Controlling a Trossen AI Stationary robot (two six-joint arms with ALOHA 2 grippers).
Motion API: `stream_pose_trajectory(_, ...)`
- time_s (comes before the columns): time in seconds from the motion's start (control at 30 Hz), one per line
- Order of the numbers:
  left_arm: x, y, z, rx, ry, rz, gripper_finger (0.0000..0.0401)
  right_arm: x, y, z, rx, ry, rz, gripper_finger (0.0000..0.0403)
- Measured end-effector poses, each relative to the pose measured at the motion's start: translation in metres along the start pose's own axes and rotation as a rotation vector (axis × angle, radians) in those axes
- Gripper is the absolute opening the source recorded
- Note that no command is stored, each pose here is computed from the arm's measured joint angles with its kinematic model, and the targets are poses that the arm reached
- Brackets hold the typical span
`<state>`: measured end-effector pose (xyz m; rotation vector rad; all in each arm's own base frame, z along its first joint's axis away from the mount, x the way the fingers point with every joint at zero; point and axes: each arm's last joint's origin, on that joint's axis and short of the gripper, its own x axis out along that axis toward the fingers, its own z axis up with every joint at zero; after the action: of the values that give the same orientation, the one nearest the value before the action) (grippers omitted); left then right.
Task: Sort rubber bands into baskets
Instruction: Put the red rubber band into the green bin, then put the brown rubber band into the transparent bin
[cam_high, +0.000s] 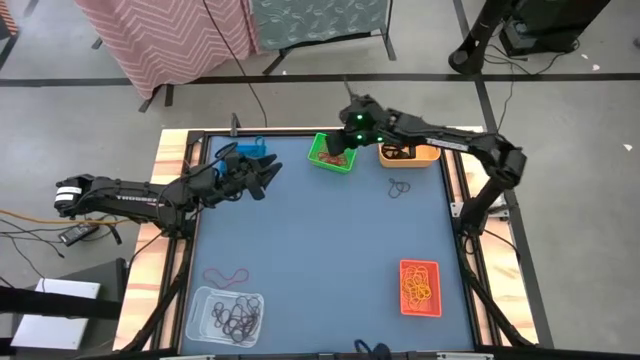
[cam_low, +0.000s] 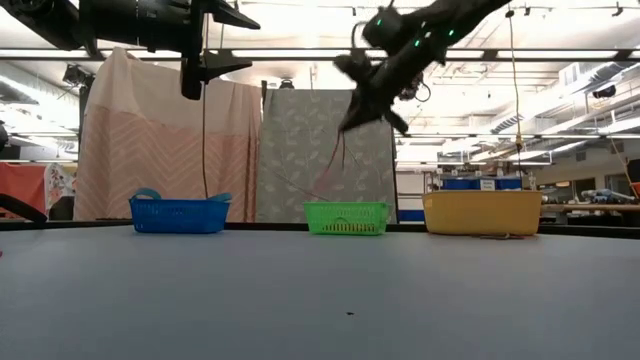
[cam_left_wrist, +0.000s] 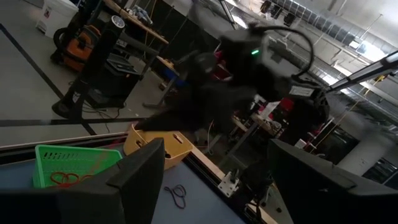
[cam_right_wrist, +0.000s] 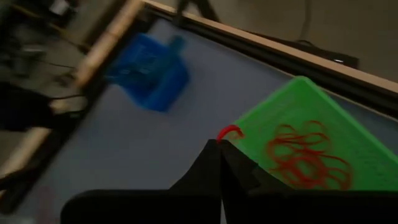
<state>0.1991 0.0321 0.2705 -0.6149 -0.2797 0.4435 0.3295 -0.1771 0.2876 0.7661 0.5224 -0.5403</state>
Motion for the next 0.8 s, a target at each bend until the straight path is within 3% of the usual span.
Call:
stream_pose_trajectory(0.23, 0.000, 0.000, 0.000, 0.000, 0.000, 0.000, 0.0286, 0.038, -0.019, -0.012, -0.021, 0.055, -0.118, 0.0001)
stream_pose_trajectory(0.47, 0.000, 0.000, 0.000, 0.000, 0.000, 0.000, 0.0286, 0.049, -0.027, -0.021, -0.022, 0.114, -0.183, 0.0012)
stream_pose_trajectory(0.63, 0.000, 0.000, 0.000, 0.004, 0.000, 0.000, 0.0286, 0.036, -0.025, -0.015, -0.066, 0.089, -0.198, 0.0067)
stream_pose_trajectory(0.8, 0.000, 0.000, 0.000, 0.004, 0.000, 0.000, 0.0286, 0.028, -0.025, -0.011, -0.082, 0.096, -0.156, 0.0153)
